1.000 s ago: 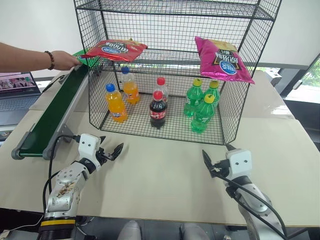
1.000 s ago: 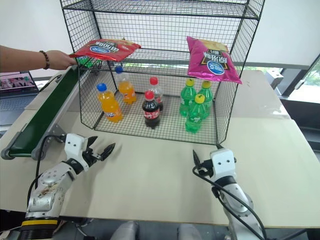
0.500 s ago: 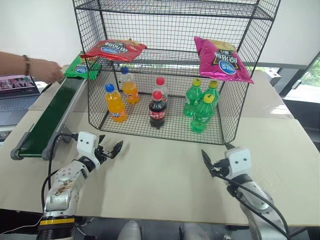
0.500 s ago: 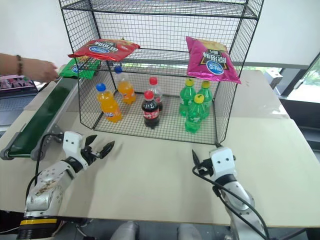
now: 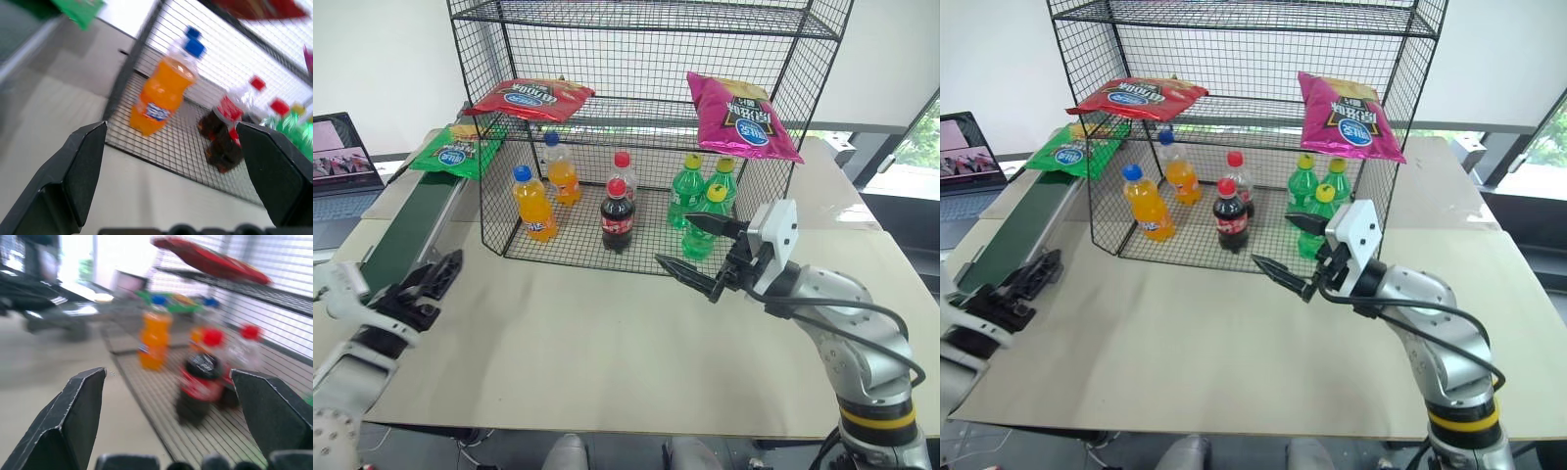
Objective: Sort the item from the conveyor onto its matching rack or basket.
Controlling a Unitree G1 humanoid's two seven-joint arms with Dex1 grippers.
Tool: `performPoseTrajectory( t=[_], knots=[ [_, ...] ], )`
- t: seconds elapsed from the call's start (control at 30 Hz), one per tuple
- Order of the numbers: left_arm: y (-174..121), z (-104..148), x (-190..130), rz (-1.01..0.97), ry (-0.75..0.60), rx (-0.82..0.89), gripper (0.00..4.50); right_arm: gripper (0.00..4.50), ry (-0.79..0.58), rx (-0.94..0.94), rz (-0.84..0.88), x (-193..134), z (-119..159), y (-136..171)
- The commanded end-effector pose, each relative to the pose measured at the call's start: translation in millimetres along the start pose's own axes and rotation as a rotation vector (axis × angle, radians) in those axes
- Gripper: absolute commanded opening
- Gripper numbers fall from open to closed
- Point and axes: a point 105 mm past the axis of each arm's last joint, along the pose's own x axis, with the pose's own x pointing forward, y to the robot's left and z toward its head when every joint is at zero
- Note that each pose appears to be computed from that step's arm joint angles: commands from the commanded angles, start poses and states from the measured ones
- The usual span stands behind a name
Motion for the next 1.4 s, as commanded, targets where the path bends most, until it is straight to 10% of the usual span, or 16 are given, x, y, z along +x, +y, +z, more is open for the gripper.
performPoseTrajectory(
  t=[0.03,0.53,1.4],
  knots=[
    [14,21,-25,0.080,-0.099,-0.114,4.47,4.50,-0.075,0.009,0.138,11,20,11],
    [96,21,-49,0.354,-0.249,-0.468,4.47,4.50,-0.142,-0.024,0.298,37,39,19],
    [94,25,-34,0.258,-0.236,-0.548,4.47,4.50,-0.151,-0.055,0.266,34,52,22]
  ],
)
